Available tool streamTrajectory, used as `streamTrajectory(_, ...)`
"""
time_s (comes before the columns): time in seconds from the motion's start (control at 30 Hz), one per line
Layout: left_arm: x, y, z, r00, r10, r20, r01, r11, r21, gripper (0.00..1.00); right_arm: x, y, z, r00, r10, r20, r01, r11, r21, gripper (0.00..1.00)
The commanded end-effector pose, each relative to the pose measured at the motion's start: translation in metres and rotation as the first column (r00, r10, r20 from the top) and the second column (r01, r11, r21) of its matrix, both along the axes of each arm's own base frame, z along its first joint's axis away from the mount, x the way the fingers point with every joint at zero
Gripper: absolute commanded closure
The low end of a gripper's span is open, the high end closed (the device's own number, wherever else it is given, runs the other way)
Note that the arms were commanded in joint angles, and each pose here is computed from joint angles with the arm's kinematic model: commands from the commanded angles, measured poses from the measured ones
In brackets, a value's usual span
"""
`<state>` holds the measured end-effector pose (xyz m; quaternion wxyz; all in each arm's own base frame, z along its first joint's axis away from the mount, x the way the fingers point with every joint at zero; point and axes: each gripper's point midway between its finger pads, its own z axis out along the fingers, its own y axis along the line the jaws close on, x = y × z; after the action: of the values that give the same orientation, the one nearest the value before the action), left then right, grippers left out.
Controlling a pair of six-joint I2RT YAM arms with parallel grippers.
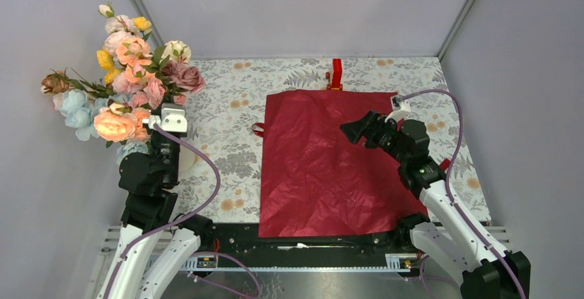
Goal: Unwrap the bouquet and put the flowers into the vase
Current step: Insert the fake flower into the vase.
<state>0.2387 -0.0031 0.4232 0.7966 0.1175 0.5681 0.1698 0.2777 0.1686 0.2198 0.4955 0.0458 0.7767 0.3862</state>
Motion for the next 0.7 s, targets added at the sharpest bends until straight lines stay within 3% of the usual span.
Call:
streamTrajectory(0.0,-0.012,0.013,0.024,0.992,0.054,0.111,-0.050,0.998,-0.041,1.00,0.000,0.001,0.010,0.999,0.011,0.043,-0.012,1.000,0.020,0.09)
streamTrajectory(0.2,-0.007,0.028,0.011,0.988,0.140,0.069,-0.132,0.985,-0.108,1.00,0.000,0.001,0.007,0.999,0.012,0.040,-0.013,1.000,0.021,0.09)
streamTrajectory(0.67,-0.002,0.036,-0.033,0.983,0.183,-0.030,-0.186,0.965,-0.184,1.00,-0.003,0.000,0.006,0.999,0.016,0.038,-0.017,0.999,0.032,0.13)
